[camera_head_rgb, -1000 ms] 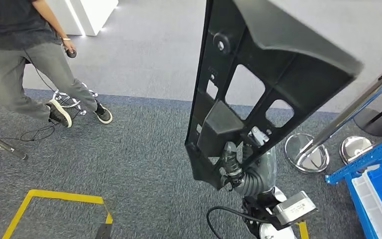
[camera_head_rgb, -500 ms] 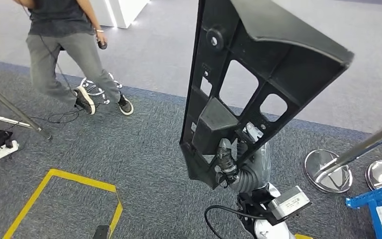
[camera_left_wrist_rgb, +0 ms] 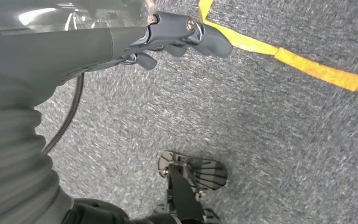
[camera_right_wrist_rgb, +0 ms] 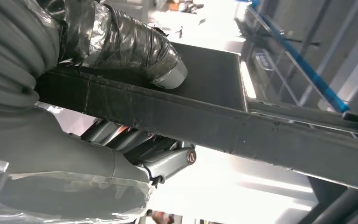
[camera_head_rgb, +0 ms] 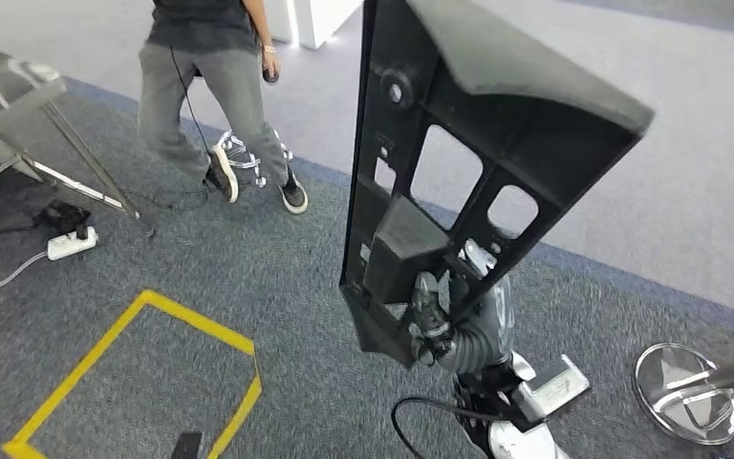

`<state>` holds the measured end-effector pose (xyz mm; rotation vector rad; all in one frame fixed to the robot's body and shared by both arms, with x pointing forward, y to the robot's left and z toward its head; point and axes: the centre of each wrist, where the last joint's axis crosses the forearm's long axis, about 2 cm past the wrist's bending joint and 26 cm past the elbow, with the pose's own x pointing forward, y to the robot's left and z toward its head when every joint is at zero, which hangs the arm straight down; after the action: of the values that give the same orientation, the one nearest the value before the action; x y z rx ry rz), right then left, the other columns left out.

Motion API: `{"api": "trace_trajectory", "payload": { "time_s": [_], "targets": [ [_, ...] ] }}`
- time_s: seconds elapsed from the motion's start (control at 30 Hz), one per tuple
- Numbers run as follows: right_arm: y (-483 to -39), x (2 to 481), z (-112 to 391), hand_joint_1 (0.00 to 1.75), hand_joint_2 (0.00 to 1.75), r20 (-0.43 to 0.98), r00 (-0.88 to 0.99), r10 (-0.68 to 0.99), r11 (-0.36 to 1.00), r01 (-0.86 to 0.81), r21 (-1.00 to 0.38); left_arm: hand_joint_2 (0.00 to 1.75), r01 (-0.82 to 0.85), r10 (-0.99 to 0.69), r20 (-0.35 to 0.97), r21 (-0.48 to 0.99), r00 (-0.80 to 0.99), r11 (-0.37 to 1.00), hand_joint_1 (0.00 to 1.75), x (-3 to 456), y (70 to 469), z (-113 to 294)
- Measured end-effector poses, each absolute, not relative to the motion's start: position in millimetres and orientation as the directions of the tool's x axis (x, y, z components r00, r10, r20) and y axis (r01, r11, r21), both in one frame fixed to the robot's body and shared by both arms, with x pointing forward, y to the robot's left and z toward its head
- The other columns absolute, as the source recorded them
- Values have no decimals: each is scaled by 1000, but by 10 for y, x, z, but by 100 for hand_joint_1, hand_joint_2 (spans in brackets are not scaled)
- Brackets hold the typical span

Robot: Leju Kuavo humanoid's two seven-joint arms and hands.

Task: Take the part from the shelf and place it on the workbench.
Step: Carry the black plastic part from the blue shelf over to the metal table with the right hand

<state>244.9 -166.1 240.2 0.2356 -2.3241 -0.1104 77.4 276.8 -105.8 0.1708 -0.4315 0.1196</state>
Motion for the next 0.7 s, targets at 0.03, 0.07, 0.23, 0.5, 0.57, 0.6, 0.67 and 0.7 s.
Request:
{"api": "trace_trajectory", "payload": {
  "time_s": [0.03, 0.07, 0.23, 0.5, 0.57, 0.6, 0.67, 0.7],
  "targets": [
    [-1660, 2450, 2402, 175, 175, 706, -674, -218, 976, -147, 161, 175, -152, 79, 425, 140, 902, 978, 0, 766, 2774, -1060],
    [-1658, 2452, 2404, 175, 175, 704, -671, -231, 973, -159, 168, 175, -153, 79, 425, 142, 902, 978, 0, 751, 2784, -1063],
    [-1653, 2454, 2404, 175, 175, 700, -666, -259, 966, -181, 185, 175, -158, 82, 435, 142, 897, 977, 0, 774, 2800, -1060],
    [-1651, 2435, 2376, 175, 175, 690, -675, -260, 966, -183, 186, 175, -150, 70, 429, 156, 901, 976, 0, 785, 2800, -1057],
    [-1650, 2421, 2358, 175, 175, 692, -673, -261, 965, -185, 184, 175, -151, 68, 425, 165, 903, 975, 0, 769, 2800, -1059],
    [-1650, 2417, 2352, 175, 175, 693, -672, -261, 965, -186, 184, 175, -151, 67, 422, 169, 904, 974, 0, 755, 2799, -1062],
    [-1651, 2412, 2345, 175, 175, 694, -671, -262, 965, -187, 183, 175, -150, 66, 417, 174, 906, 973, 0, 754, 2795, -1062],
    [-1651, 2409, 2337, 175, 175, 696, -669, -262, 965, -186, 184, 175, -150, 65, 416, 175, 907, 973, 0, 763, 2792, -1060]
  ]
}}
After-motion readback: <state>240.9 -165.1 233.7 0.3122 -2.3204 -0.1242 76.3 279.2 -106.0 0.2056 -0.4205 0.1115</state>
